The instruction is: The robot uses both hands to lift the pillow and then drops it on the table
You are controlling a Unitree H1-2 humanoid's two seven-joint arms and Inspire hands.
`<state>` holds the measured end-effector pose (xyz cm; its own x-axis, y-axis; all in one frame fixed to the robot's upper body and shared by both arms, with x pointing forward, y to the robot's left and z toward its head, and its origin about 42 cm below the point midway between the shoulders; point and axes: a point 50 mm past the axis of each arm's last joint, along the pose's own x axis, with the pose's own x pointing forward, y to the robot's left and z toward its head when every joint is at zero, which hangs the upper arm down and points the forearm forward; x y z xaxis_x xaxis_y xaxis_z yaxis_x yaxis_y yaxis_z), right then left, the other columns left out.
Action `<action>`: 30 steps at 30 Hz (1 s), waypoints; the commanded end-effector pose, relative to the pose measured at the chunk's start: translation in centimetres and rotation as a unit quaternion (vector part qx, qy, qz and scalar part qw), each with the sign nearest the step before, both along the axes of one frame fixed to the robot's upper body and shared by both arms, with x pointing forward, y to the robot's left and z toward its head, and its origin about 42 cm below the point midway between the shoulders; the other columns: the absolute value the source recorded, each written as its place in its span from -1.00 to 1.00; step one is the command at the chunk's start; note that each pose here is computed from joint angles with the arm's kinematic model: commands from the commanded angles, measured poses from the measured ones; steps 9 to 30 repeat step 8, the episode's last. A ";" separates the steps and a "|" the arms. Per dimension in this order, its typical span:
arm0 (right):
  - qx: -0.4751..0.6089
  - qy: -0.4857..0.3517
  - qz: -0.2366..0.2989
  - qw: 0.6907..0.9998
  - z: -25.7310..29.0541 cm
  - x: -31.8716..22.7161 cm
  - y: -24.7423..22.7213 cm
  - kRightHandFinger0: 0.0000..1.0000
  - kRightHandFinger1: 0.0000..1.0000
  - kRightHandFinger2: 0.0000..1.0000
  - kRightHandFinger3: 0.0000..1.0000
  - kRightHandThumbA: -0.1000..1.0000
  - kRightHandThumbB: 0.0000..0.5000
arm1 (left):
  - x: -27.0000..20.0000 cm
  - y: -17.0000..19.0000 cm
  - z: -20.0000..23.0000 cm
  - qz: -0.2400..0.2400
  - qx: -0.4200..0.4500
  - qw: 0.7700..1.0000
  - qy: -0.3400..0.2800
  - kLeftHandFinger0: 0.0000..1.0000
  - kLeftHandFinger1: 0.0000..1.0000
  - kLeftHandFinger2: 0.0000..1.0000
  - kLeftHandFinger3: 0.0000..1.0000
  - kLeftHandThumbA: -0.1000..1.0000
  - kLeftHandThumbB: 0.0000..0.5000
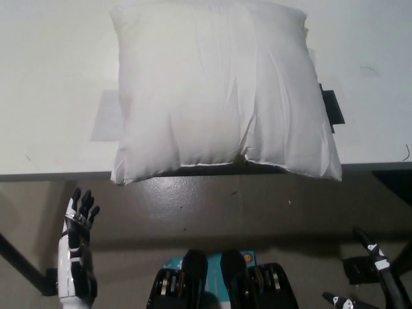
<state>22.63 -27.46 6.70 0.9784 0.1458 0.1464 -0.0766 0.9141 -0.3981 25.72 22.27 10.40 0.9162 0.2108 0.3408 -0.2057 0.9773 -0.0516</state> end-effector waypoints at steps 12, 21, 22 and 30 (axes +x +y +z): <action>-0.009 -0.030 0.025 0.999 0.9 0.0 -0.3 1.00 1.00 1.00 1.00 1.00 -0.45 | -0.5 -0.1 0.4 0.010 0.006 1.000 -0.024 1.00 1.00 1.00 1.00 1.00 -1.00; -0.009 -0.030 0.025 0.999 0.9 0.0 -0.3 1.00 1.00 1.00 1.00 1.00 -0.45 | -0.5 -0.1 0.4 0.010 0.006 1.000 -0.024 1.00 1.00 1.00 1.00 1.00 -1.00; -0.009 -0.030 0.025 0.999 0.9 0.0 -0.3 1.00 1.00 1.00 1.00 1.00 -0.45 | -0.5 -0.1 0.4 0.010 0.006 1.000 -0.024 1.00 1.00 1.00 1.00 1.00 -1.00; -0.009 -0.030 0.025 0.999 0.9 0.0 -0.3 1.00 1.00 1.00 1.00 1.00 -0.45 | -0.5 -0.1 0.4 0.010 0.006 1.000 -0.024 1.00 1.00 1.00 1.00 1.00 -1.00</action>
